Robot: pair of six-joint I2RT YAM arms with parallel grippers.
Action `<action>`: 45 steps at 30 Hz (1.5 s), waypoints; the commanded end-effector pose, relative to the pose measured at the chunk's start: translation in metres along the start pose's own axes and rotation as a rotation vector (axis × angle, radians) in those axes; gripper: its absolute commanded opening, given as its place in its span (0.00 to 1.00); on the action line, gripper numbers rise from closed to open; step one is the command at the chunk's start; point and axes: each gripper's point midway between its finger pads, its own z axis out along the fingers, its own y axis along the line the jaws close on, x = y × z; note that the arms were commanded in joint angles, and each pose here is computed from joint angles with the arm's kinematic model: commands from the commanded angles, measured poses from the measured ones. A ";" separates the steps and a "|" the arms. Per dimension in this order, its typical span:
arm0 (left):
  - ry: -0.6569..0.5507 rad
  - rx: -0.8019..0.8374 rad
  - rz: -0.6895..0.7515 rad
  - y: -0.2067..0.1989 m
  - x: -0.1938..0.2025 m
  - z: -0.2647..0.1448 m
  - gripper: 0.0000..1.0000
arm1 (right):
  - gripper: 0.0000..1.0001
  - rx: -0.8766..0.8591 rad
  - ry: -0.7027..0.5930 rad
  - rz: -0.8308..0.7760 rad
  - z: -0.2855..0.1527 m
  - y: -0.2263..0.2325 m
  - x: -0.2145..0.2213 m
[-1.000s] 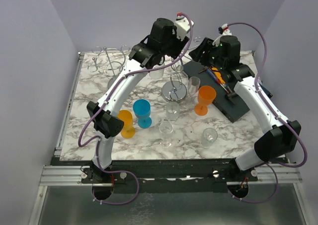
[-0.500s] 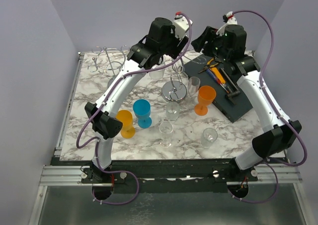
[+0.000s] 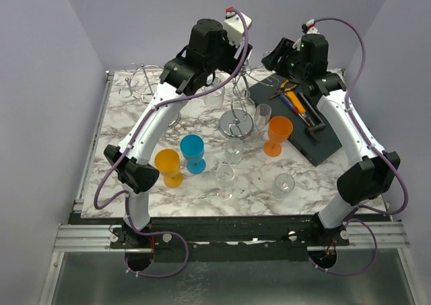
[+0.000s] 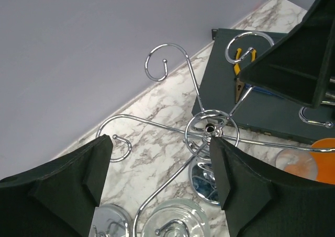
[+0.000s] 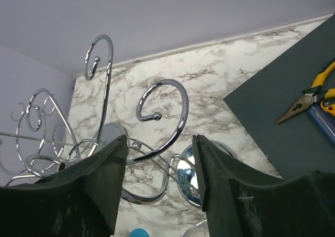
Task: Place the wine glass upside down on the wine glass rack
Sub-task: Adjust the wine rack at the center of the board.
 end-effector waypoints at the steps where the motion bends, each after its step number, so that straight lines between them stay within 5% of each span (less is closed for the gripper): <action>1: 0.039 0.083 -0.071 -0.025 0.011 0.002 0.83 | 0.57 -0.050 0.016 0.069 0.010 0.008 0.008; 8: 0.051 0.065 -0.085 -0.026 0.014 0.014 0.84 | 0.31 -0.064 0.039 0.149 0.017 0.006 0.024; 13: 0.067 0.075 -0.104 -0.030 0.020 0.019 0.84 | 0.22 -0.060 0.057 0.179 0.020 0.002 0.037; 26: 0.033 -0.175 -0.259 0.099 0.023 0.002 0.84 | 0.21 -0.038 0.059 0.160 0.020 -0.005 0.042; 36: 0.093 -0.033 -0.362 0.084 0.053 0.020 0.80 | 0.20 -0.036 0.069 0.160 0.020 -0.008 0.048; 45: 0.101 0.016 -0.413 0.076 0.058 0.031 0.64 | 0.20 -0.040 0.063 0.148 0.018 -0.007 0.046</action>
